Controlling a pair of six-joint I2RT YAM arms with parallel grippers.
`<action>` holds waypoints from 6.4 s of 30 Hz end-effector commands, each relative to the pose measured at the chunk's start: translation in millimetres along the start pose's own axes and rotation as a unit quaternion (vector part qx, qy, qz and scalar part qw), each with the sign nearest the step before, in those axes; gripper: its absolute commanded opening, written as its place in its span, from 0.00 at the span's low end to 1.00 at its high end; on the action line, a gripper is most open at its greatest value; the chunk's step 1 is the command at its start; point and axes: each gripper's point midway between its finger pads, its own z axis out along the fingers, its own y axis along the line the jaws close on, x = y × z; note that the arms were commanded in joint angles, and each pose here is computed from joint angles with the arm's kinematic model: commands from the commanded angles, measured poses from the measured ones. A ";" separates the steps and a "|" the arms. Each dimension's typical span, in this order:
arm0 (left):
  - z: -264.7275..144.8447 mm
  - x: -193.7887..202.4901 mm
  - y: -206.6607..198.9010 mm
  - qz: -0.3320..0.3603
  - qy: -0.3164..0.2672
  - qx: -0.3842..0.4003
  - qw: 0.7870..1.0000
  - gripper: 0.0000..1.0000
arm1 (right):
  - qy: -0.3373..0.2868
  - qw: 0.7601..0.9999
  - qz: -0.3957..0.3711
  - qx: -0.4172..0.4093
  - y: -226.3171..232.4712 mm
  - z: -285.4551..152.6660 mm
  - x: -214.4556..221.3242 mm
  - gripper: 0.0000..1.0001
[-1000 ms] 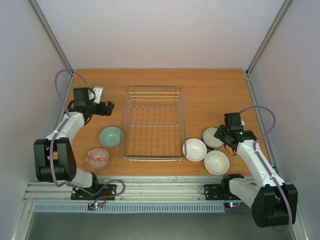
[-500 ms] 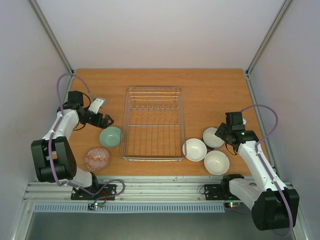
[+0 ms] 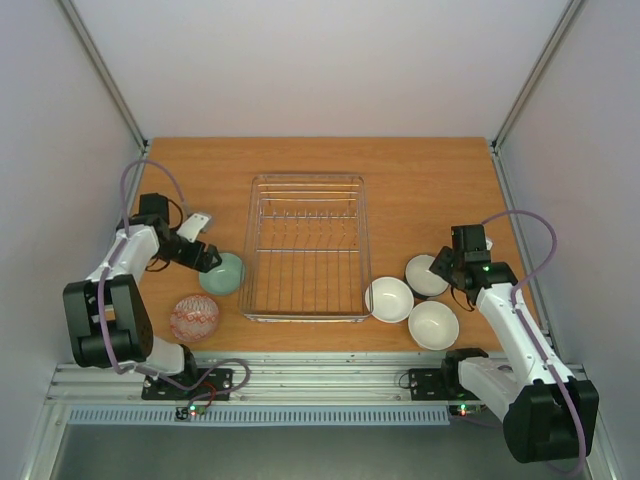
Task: Load the bowls into the dish rack
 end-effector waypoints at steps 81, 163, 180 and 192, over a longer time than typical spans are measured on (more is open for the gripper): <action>-122.9 -155.6 -167.8 0.016 -0.174 0.250 0.953 0.01 | 0.220 0.575 -0.110 -0.780 366.1 -150.4 82.5 0.92; -88.8 -132.5 -109.2 0.004 -0.164 0.070 0.984 0.97 | -0.077 0.898 -0.415 -0.123 273.5 -68.5 -4.6 0.02; -87.2 -130.9 -110.4 0.005 -0.160 0.075 0.984 0.97 | -0.040 0.894 -0.433 -0.113 278.6 -38.8 21.7 0.02; -87.9 -127.2 -113.1 0.018 -0.155 0.078 0.985 0.99 | -0.004 0.892 -0.438 -0.110 283.2 -12.3 42.4 0.05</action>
